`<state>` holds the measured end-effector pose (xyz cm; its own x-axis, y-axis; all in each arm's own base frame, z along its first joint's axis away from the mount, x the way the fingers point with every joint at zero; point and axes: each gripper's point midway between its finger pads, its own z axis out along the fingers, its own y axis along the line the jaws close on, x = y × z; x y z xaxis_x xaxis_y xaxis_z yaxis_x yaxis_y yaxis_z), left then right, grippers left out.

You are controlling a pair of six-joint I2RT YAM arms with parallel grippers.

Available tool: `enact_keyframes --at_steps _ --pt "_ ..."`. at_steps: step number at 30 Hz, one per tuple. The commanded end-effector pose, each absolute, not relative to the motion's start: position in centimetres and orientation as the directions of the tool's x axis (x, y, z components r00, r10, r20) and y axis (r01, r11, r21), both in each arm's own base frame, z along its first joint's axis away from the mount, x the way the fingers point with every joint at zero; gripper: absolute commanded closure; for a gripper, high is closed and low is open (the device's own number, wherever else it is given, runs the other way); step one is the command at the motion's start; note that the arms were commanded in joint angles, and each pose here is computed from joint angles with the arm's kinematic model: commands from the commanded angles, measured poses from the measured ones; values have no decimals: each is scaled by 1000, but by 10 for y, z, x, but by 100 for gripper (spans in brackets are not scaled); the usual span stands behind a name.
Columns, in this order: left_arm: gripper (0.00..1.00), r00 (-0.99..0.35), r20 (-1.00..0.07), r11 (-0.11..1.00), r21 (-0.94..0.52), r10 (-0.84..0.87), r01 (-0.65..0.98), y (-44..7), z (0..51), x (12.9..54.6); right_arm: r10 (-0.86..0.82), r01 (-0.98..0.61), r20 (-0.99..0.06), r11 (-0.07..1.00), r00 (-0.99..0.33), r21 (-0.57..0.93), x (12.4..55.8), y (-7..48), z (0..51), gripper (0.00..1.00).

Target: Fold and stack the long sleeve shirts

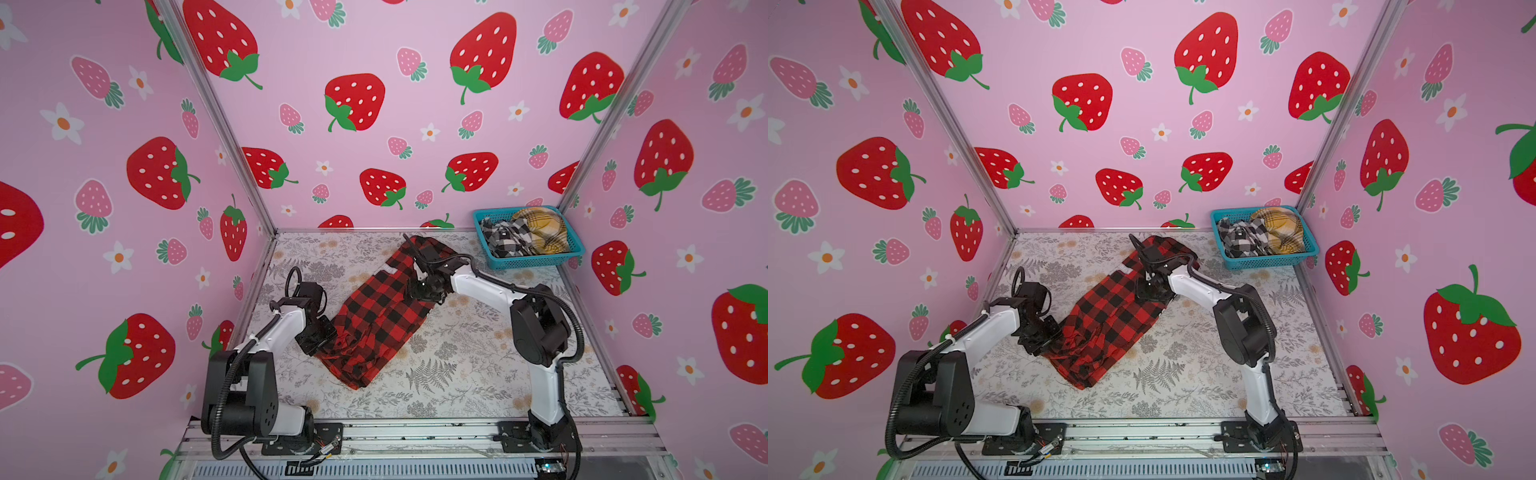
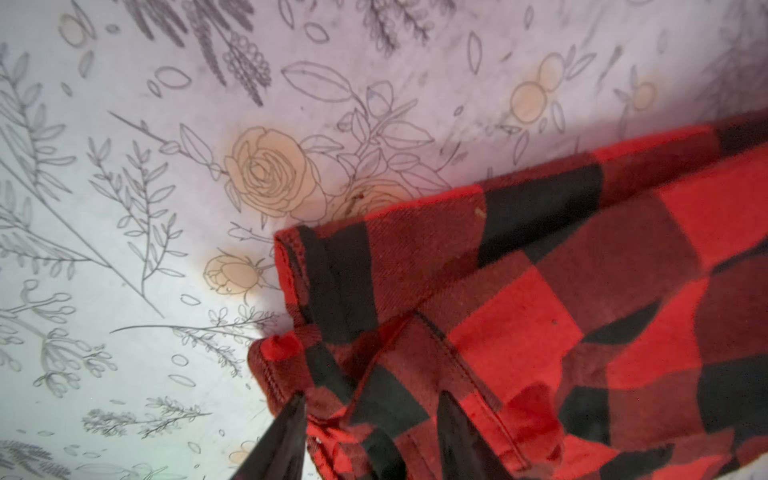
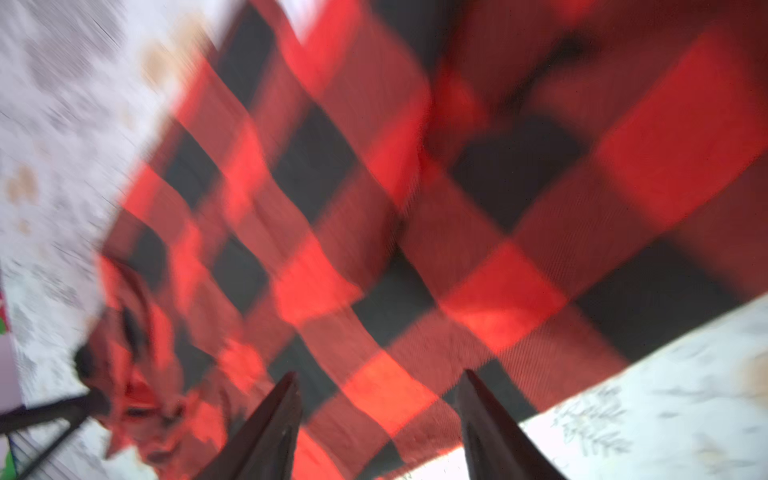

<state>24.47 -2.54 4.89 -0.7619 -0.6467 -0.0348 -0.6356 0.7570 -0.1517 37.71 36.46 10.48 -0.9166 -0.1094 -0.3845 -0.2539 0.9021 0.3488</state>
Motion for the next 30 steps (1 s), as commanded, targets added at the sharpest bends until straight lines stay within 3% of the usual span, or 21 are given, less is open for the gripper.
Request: enact_keyframes --at_steps 1,9,15,23,27,30 --pt "44 -763 -39 758 -147 -646 -635 -30 65 234 -122 -222 -422 955 -898 195 420 338 106 33" --pt "41 -775 -17 769 -138 -632 -624 -39 55 229 -126 -224 -469 961 -874 161 492 351 94 29" --pt "37 -790 -27 788 -98 -612 -608 -33 53 231 -160 -330 -532 912 -832 243 503 380 80 29" --pt "35 -795 -19 794 -71 -607 -604 -30 45 225 -155 -335 -521 902 -840 271 503 389 66 26" --pt "38 -791 11 789 -69 -611 -611 -33 36 224 -152 -314 -488 910 -860 270 503 389 47 39" --pt "41 -792 21 789 -73 -610 -610 -35 32 223 -148 -290 -468 924 -871 248 503 382 41 64"
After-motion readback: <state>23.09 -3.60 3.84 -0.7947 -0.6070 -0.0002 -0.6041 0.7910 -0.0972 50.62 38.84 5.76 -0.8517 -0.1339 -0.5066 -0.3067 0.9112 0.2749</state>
